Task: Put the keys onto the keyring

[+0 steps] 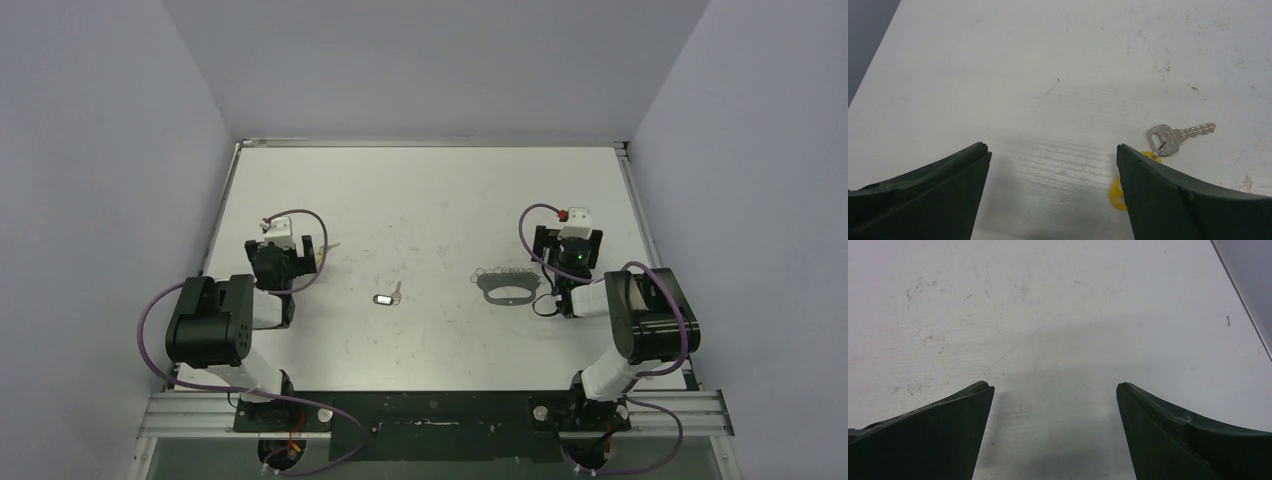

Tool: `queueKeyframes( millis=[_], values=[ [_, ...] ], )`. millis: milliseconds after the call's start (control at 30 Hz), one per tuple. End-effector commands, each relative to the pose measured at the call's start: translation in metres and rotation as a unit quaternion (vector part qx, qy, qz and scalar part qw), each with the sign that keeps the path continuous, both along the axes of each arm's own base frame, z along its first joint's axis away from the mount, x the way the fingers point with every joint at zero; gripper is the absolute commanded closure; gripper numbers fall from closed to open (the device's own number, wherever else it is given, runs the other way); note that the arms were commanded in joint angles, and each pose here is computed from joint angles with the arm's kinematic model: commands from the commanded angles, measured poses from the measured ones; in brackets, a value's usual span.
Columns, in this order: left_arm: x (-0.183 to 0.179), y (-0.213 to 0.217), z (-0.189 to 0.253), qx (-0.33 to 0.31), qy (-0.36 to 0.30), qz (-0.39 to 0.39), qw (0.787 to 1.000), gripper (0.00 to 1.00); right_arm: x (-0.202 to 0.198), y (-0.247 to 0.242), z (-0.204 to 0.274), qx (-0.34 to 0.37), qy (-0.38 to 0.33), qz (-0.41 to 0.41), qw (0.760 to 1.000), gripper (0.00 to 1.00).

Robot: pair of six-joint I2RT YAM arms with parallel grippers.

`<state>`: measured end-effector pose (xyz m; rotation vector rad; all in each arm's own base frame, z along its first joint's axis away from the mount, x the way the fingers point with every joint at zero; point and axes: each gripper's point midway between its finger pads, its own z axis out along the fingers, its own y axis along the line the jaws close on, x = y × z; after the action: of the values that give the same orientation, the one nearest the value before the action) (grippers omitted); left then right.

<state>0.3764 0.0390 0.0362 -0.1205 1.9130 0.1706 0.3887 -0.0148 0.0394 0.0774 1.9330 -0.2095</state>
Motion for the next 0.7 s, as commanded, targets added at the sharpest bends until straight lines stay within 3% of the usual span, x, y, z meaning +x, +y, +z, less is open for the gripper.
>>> queueKeyframes(
  millis=[0, 433, 567, 667],
  values=[
    [0.013, 0.0, 0.017, -0.003, -0.03, -0.002, 1.0, 0.03, 0.007, 0.0, 0.012, -0.002, -0.022, -0.002, 1.0, 0.0],
    [0.01, 0.01, 0.023, 0.008, -0.038, 0.029, 0.999, 0.03, 0.008, -0.001, 0.014, 0.0, -0.024, -0.007, 1.0, 0.0],
    [0.007, -0.011, 0.067, 0.028, -0.045, 0.02, 0.998, 0.03, 0.01, 0.0, 0.059, 0.016, -0.005, -0.018, 1.0, 0.0],
    [-0.001, -0.018, 0.095, -0.041, -0.027, 0.049, 0.998, 0.03, 0.006, -0.001, 0.1, 0.086, -0.015, -0.062, 0.994, 0.0]
  ],
)
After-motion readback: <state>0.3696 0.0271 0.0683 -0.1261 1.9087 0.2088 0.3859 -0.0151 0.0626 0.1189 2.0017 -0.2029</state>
